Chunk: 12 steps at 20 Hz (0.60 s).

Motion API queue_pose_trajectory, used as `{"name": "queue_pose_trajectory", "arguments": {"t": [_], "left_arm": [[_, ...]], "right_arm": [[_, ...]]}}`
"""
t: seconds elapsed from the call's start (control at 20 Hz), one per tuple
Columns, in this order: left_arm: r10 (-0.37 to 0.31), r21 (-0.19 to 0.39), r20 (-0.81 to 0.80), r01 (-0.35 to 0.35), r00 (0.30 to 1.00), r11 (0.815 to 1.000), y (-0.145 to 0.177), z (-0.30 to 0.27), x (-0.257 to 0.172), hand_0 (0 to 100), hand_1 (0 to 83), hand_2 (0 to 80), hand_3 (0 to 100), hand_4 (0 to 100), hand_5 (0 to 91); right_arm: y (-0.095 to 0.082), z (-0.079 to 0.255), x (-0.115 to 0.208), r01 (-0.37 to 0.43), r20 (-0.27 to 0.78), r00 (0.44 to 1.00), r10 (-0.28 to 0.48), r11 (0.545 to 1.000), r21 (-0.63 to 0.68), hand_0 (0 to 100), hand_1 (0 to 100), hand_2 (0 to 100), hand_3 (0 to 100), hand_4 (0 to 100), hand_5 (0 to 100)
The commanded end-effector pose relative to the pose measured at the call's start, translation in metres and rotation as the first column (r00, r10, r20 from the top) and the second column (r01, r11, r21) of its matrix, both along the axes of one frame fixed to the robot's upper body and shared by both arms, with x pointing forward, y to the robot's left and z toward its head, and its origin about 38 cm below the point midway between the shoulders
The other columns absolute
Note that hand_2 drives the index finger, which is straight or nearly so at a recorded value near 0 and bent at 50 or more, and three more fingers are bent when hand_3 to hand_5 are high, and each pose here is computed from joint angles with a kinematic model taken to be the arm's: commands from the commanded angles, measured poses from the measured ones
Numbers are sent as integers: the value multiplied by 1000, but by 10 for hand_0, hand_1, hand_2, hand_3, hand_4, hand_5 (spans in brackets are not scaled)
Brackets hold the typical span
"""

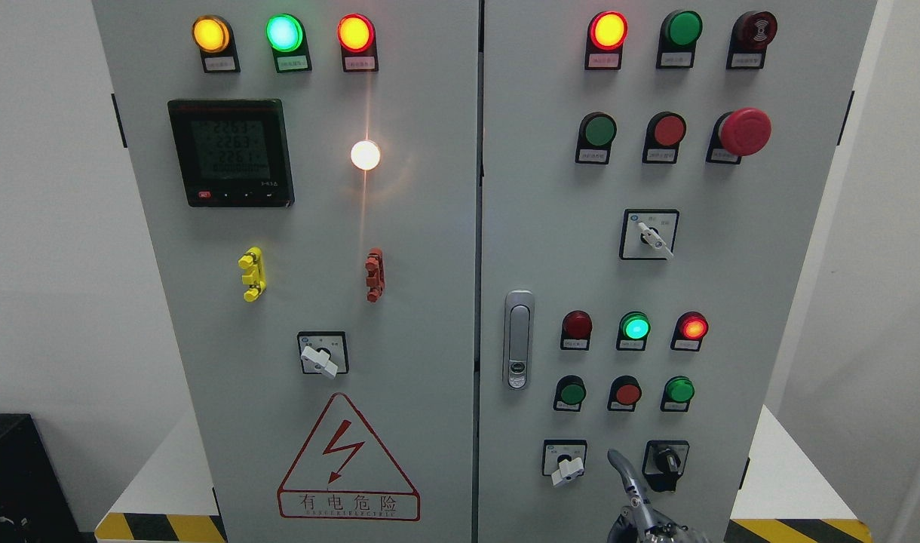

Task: Press green start button
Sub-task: 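Raise the right hand toward the lower green push button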

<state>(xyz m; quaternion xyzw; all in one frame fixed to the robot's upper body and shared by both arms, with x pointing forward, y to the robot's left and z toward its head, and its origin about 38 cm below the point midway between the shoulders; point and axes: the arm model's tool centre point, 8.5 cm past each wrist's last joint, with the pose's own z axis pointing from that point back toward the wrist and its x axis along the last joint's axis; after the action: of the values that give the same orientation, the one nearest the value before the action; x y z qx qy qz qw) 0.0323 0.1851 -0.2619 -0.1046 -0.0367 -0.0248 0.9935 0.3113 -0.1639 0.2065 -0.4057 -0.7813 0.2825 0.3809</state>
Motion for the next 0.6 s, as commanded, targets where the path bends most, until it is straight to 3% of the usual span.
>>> {"name": "queue_pose_trajectory", "arguments": {"t": [0.0,0.55], "left_arm": [[1,-3,28,0,1000,1000,-1,0,10,120,556,0,0,0,0],[0,-4,28,0,1000,1000,-1,0,10,120,556,0,0,0,0]], "right_arm": [[9,0,14,76,48,997,-68,979,-191,58,287,0,950,888,1000],[1,-15,46,121,16,993,-121,964,-236,103,279,0,957,893,1000]]}}
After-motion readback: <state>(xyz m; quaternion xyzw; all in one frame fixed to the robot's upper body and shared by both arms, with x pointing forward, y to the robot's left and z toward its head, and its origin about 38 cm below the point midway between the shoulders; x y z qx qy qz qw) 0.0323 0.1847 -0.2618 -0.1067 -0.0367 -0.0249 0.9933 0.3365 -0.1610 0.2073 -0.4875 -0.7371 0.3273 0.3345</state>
